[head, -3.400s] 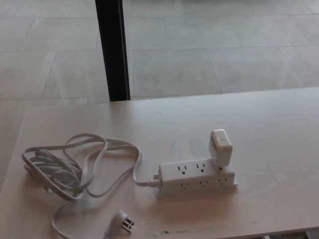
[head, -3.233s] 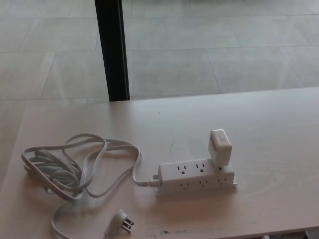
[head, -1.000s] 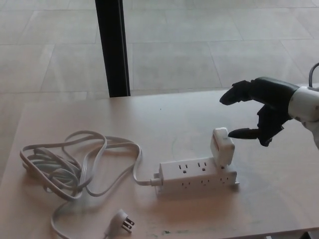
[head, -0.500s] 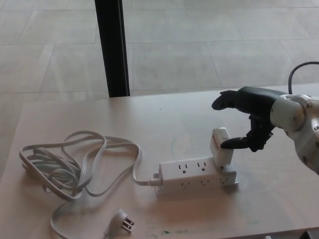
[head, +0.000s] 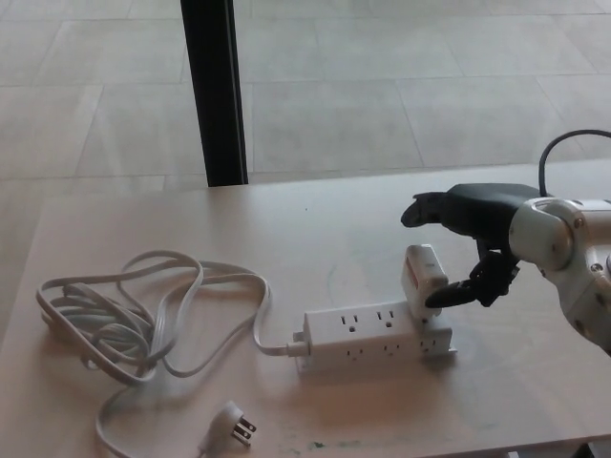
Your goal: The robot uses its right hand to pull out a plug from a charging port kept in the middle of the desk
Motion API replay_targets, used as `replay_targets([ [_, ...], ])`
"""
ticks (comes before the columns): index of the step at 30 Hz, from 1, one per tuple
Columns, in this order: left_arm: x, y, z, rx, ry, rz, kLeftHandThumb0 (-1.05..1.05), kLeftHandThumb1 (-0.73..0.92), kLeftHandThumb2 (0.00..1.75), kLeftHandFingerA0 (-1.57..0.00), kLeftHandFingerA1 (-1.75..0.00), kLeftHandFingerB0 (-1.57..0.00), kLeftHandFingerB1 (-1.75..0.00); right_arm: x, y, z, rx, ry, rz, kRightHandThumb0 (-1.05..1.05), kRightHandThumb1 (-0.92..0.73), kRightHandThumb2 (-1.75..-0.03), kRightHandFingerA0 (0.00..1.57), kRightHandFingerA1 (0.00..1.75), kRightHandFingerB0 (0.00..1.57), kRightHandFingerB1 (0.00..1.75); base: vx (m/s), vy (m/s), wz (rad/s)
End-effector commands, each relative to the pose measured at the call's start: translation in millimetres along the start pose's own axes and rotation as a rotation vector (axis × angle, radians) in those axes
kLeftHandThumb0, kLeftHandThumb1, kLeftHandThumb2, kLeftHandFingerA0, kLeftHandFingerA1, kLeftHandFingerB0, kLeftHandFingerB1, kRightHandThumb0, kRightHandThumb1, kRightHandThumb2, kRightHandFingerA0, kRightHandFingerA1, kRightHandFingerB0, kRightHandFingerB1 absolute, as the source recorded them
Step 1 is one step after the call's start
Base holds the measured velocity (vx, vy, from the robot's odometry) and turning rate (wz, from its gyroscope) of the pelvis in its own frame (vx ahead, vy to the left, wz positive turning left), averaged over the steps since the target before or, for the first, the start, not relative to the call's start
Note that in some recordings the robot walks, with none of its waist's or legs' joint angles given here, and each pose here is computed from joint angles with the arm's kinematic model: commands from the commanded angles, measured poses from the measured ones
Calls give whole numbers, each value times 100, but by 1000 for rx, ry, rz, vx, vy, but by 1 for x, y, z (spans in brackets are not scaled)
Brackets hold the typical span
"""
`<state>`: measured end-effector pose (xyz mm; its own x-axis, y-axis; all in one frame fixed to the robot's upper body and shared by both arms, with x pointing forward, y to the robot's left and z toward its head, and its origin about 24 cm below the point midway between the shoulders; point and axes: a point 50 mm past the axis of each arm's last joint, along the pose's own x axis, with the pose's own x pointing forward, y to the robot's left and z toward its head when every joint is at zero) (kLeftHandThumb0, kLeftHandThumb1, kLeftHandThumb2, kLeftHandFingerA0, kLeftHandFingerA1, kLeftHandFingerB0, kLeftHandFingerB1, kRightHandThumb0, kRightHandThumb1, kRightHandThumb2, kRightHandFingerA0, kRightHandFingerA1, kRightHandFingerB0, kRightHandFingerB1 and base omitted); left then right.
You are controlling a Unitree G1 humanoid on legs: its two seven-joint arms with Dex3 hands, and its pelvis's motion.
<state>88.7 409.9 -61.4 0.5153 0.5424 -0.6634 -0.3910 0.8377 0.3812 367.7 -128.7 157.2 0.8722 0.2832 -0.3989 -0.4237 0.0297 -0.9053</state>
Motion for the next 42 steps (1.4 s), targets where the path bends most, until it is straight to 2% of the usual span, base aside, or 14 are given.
replay_targets([
  [1,-1,8,9,29,-35,29,-59,62,59,-69,-63,-53,-44,1,2,1,-32,0,15,-83,-58,-59,91,125,14,34,0,0,0],
  [14,0,9,9,30,-42,32,-60,65,59,-69,-60,-52,-44,3,8,-4,-60,2,50,-80,-58,-59,92,122,17,34,0,0,0],
  [15,0,9,9,34,-45,32,-61,66,59,-69,-60,-55,-45,3,8,-6,-56,3,50,-90,-51,-85,95,113,16,42,0,0,0],
  [17,0,9,9,36,-40,33,-60,66,60,-70,-61,-58,-46,3,8,-6,-55,5,53,-89,-51,-86,95,110,15,43,0,0,0],
  [19,0,9,9,39,-37,31,-59,67,60,-70,-60,-55,-43,3,9,-6,-59,8,56,-76,-57,-58,94,111,21,36,0,0,0],
  [22,0,10,9,44,-34,39,-59,68,60,-72,-59,-54,-42,6,12,-7,-44,8,63,-73,-44,-86,96,111,18,47,0,0,0],
  [23,0,11,9,41,-34,34,-59,68,60,-70,-60,-52,-42,6,13,-8,-42,11,69,-71,-57,-57,92,108,25,36,0,0,0],
  [25,0,11,9,43,-34,36,-60,68,60,-72,-59,-51,-42,8,16,-7,-32,15,82,-69,-56,-57,95,105,28,34,0,0,0],
  [26,0,11,9,44,-35,39,-60,69,61,-72,-59,-52,-42,9,17,-7,-23,7,82,-72,-46,-85,97,104,26,45,0,0,0],
  [27,0,11,9,43,-36,37,-60,70,62,-70,-55,-50,-40,9,18,-6,-22,8,80,-67,-55,-57,94,113,32,36,0,0,0],
  [31,1,11,11,31,-40,37,-60,70,61,-73,-56,-51,-41,11,22,-3,4,-23,76,-64,-56,-59,84,138,44,38,0,0,0],
  [32,1,11,12,37,-44,37,-60,71,62,-71,-56,-49,-41,11,23,-1,-2,-37,67,-66,-46,-90,107,137,44,54,0,0,0],
  [34,0,10,13,37,-53,31,-61,72,62,-70,-56,-46,-40,11,24,2,-13,-51,54,-63,-56,-62,79,157,54,42,0,0,0],
  [42,1,11,14,31,-52,34,-62,75,62,-70,-57,-49,-42,8,29,0,-31,-74,23,-28,-52,-61,88,165,81,55,0,0,0],
])
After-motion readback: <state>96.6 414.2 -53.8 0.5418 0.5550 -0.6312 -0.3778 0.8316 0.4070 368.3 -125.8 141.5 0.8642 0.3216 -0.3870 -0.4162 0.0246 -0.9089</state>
